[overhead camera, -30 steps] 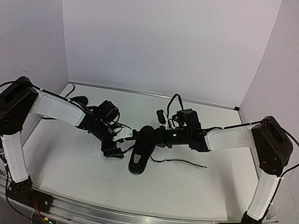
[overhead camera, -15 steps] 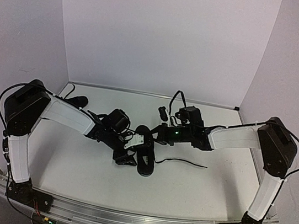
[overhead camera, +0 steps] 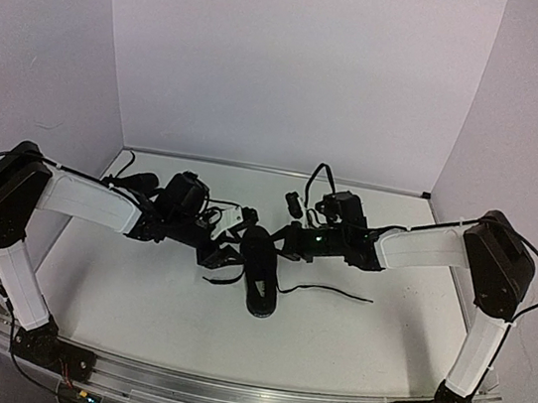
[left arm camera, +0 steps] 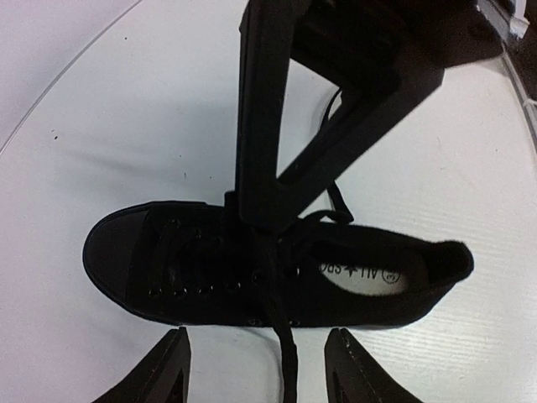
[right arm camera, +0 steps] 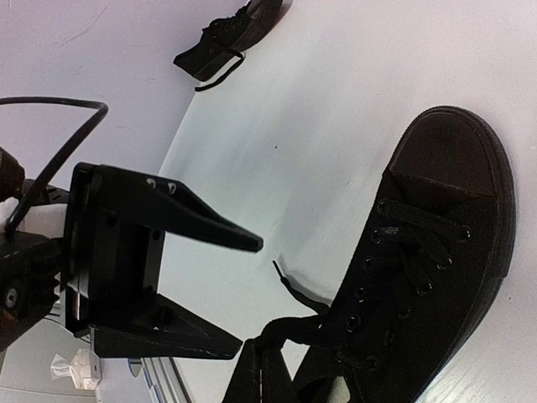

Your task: Tie the shoes

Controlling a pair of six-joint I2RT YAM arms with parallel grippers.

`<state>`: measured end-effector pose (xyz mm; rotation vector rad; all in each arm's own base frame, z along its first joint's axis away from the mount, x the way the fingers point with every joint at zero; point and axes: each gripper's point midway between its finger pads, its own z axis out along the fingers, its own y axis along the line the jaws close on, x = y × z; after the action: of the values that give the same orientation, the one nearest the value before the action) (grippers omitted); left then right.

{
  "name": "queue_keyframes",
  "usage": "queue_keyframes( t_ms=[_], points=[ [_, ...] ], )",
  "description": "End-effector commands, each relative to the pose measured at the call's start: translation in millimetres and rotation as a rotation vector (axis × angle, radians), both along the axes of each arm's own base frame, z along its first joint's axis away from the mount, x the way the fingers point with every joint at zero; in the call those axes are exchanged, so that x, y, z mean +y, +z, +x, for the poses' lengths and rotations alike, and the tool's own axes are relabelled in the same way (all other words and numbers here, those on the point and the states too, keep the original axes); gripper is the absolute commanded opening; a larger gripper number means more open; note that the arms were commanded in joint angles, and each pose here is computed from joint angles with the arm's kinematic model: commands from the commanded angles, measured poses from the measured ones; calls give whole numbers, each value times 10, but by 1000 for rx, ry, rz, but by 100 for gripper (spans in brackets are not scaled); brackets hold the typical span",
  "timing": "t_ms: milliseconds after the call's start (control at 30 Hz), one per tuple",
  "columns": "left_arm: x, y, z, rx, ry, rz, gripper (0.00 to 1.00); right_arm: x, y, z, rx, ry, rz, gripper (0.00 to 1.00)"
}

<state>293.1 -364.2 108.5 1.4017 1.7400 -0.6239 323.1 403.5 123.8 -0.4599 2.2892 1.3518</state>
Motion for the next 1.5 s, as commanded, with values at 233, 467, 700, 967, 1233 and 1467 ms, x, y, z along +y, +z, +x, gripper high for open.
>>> queue_keyframes(
  t_ms=[233, 467, 700, 967, 1233, 1467],
  points=[
    [-337, 228, 128, 14, -38, -136, 46, -15, 236, -4, -22, -2, 41, 0],
    [-440, 187, 154, 45, -48, -164, 27, -9, 210, -3, -15, 0, 39, 0],
    [-481, 155, 176, 51, -40, -180, 7, -6, 219, -4, -12, -1, 42, 0],
    [-517, 203, 207, 35, -32, -209, 6, -1, 201, -15, 2, 1, 43, 4],
    [-531, 184, 218, 31, -27, -212, 13, -8, 202, -13, 5, -4, 43, 9],
    [-538, 152, 231, 32, -22, -211, 17, -13, 214, -6, -2, -7, 42, 0]
  ],
)
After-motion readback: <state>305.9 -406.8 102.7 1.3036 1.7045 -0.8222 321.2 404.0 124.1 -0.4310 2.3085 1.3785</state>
